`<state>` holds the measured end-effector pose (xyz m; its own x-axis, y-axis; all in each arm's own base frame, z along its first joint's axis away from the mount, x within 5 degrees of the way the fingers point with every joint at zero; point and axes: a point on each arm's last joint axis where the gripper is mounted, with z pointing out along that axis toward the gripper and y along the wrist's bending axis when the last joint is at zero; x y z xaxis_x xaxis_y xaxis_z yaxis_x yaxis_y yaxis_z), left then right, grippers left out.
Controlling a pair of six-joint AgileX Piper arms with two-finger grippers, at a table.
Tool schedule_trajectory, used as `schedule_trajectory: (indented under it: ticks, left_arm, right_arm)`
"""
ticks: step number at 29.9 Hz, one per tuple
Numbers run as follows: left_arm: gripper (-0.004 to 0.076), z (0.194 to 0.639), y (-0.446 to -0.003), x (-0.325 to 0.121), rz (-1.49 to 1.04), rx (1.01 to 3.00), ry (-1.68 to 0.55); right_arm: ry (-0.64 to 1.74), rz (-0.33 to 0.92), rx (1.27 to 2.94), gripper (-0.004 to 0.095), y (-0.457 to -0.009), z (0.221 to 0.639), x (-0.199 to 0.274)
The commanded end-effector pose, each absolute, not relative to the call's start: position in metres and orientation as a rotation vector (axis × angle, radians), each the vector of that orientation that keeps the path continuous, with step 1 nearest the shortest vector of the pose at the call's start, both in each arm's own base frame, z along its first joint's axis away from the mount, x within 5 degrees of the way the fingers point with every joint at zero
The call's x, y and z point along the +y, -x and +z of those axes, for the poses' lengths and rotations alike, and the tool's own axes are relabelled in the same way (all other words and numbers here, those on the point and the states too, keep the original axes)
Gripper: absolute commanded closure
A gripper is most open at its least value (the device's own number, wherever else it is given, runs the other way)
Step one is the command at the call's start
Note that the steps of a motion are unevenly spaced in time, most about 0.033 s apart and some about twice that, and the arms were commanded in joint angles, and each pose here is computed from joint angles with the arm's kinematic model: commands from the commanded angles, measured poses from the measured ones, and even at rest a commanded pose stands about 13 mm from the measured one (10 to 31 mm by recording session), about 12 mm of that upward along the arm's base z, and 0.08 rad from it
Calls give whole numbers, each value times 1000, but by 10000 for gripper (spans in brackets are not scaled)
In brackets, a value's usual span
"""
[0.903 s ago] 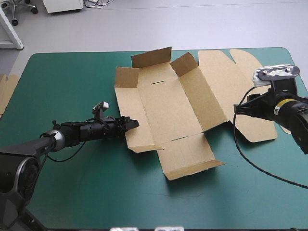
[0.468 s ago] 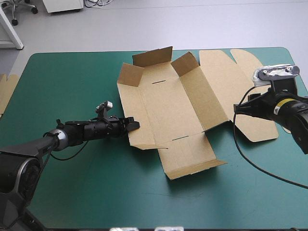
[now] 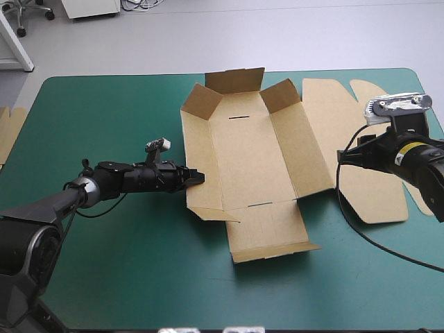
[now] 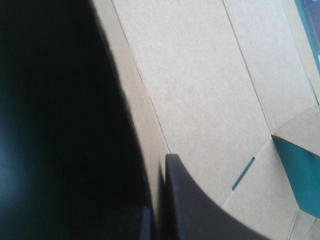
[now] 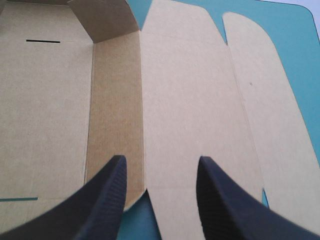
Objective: Fold the box
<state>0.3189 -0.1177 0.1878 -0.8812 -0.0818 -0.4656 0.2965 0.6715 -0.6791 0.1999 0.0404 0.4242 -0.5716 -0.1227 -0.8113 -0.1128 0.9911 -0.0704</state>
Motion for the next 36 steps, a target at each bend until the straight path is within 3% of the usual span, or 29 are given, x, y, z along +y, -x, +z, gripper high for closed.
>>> schedule_trajectory:
  ticks: [1,8,14,27,36]
  left_arm:
    - [734,219,-322,-123,-1059,2399,-413]
    - [734,253,-335,-122,-913,2401,-683]
    - [734,276,-351,-113,-620,2336,-886]
    - [711,321,-371,-99,-279,2258,-1026]
    - [711,333,-394,-96,-135,2228,-1438]
  right_arm:
    - [166,-24,2075,494,-198,442,38]
    - [168,-25,2075,494,-198,442,38]
    - [169,-24,2075,494,-198,442,38]
    - [182,13,2082,494,-197,442,41]
    - [197,42,2090,494,-196,441,43]
